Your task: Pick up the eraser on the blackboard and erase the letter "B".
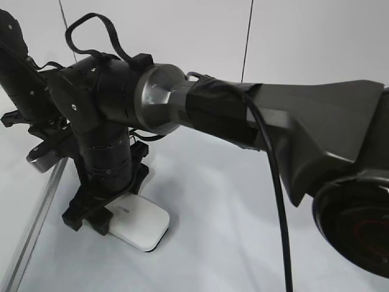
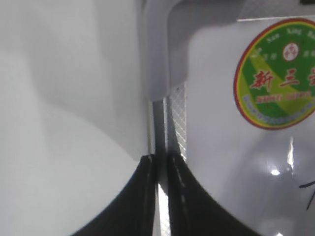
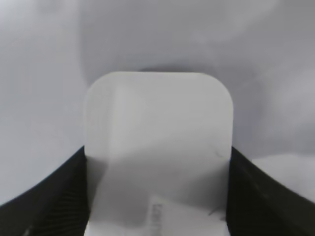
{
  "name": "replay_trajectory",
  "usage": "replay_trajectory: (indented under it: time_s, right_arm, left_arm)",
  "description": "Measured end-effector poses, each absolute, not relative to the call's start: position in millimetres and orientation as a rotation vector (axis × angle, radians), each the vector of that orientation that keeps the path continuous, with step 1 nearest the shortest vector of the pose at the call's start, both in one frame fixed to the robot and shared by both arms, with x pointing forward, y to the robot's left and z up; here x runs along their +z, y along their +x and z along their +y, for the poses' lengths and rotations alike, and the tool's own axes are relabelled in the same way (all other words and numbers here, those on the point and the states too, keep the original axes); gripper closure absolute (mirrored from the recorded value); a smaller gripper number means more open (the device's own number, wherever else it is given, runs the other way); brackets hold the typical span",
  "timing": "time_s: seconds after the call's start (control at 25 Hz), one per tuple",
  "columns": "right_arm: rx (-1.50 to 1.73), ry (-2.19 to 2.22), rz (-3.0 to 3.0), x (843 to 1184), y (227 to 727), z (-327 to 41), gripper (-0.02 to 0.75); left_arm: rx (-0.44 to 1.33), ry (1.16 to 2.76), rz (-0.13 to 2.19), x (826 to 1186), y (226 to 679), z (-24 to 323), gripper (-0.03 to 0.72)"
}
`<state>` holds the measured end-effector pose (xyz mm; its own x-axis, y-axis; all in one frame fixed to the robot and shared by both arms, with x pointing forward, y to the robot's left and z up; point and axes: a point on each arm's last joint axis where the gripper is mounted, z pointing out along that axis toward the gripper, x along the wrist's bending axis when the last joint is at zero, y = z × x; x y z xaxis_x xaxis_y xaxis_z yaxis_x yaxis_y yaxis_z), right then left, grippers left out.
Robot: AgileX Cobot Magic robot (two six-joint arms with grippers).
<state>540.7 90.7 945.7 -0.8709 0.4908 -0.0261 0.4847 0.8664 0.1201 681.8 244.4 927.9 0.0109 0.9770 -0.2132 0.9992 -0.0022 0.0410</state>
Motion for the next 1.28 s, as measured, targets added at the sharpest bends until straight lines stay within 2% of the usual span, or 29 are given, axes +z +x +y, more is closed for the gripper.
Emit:
replay_trajectory:
  time_s: [0.44,0.68,0.84,1.12,1.28]
  right_arm:
    - [0.167,1.078,2.814,942.3,583.5,60.9,0.176]
    - [0.195,1.104,2.837,942.2,586.3,58.8,0.176]
    - [0.209,1.027,2.882,942.2,575.1,69.4,0.176]
    - [0.265,0.832,3.031,942.5,514.7,116.7,0.176]
    - [0.272,0.783,3.060,941.9,500.3,126.0,0.176]
  left_arm:
    - [-0.185,2.098,2.081,927.2,681.9,244.3,0.660]
    - [-0.185,2.098,2.081,927.2,681.9,244.3,0.660]
    - [-0.190,2.100,2.083,927.2,681.5,244.3,0.659]
    - [-0.190,2.100,2.083,927.2,681.5,244.3,0.660]
    - [-0.190,2.101,2.082,927.2,681.5,244.3,0.660]
